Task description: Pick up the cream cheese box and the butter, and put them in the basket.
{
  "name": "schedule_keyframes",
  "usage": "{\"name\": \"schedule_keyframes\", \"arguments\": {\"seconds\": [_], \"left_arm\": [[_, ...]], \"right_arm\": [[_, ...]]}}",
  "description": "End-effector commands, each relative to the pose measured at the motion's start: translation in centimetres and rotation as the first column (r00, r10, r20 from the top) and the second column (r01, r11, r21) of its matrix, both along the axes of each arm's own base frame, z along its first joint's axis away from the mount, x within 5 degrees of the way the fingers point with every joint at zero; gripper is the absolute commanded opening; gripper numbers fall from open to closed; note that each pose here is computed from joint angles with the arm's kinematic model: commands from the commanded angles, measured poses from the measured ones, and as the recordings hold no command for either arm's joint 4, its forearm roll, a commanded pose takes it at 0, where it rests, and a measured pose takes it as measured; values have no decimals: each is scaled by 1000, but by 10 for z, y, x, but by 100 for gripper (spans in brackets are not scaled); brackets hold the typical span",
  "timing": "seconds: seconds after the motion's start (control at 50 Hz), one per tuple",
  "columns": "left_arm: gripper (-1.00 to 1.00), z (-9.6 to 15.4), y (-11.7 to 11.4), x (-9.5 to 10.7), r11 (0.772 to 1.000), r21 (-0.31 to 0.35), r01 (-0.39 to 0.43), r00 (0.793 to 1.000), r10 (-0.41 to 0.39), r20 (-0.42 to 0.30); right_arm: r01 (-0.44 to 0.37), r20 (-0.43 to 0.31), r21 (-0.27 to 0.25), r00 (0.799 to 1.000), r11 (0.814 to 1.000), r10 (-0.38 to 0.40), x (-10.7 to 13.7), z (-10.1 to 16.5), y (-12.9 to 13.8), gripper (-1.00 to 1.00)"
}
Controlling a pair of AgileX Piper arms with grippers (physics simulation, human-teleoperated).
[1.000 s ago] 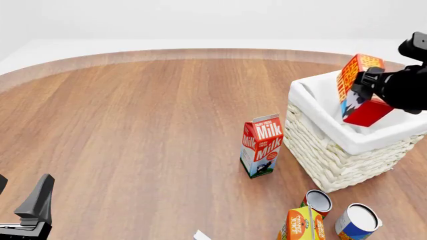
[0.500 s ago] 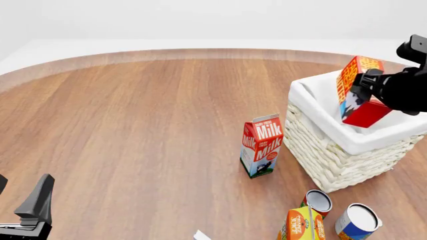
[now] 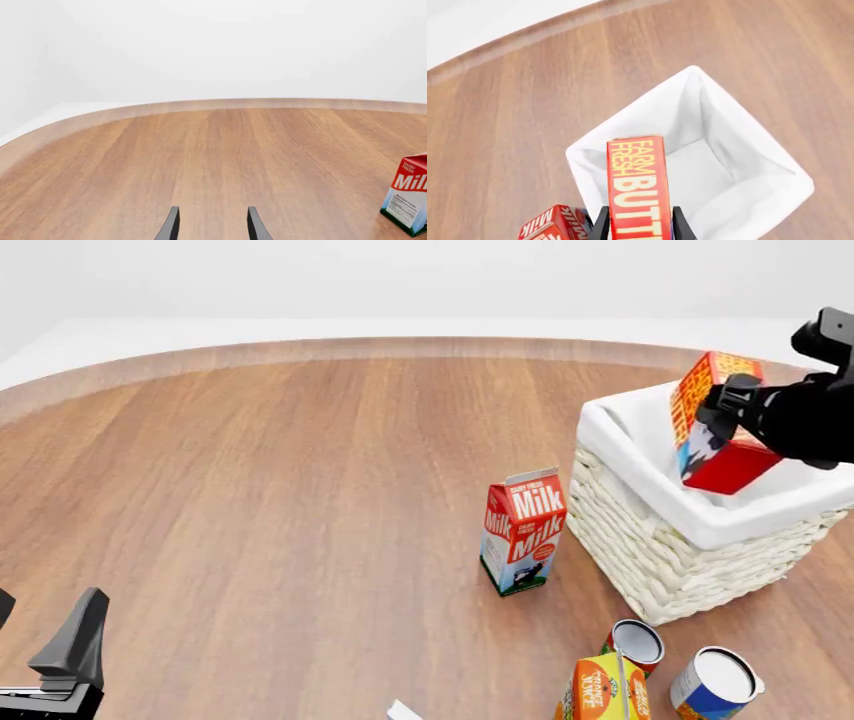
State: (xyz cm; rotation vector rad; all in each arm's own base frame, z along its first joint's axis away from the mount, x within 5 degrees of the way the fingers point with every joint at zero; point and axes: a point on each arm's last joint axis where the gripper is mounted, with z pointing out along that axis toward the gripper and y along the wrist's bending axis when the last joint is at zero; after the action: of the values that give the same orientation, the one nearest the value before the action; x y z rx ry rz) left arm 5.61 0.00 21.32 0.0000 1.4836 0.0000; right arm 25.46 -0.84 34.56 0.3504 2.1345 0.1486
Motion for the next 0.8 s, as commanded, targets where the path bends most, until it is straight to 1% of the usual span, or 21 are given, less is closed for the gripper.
{"name": "schedule_keyframes", "arguments": {"seconds": [0.02,0.5,0.62,0.7,0.72,0.74,0.8], "left_arm": [[100,0,0,0,1000,0,0,1000,0,0],[100,0,0,0,1000,0,0,1000,0,0],[100,0,0,0,1000,0,0,1000,0,0],[100,0,0,0,1000,0,0,1000,0,0],[100,0,0,0,1000,0,0,1000,0,0],[100,0,0,0,1000,0,0,1000,0,0],[100,0,0,0,1000,0,0,1000,0,0]], "right_arm": [[3,39,13,999,1000,-3,-1,10,1,100],[-18,52,-1,998,1000,18,-2,13,5,100],[-58,66,-9,996,998,58,-11,27,13,100],[-108,77,-17,991,994,109,-19,40,24,100],[-108,77,-17,991,994,109,-19,40,24,100],[-142,88,-22,986,990,143,-24,47,31,100],[-187,96,-29,977,982,189,-28,55,40,100]]}}
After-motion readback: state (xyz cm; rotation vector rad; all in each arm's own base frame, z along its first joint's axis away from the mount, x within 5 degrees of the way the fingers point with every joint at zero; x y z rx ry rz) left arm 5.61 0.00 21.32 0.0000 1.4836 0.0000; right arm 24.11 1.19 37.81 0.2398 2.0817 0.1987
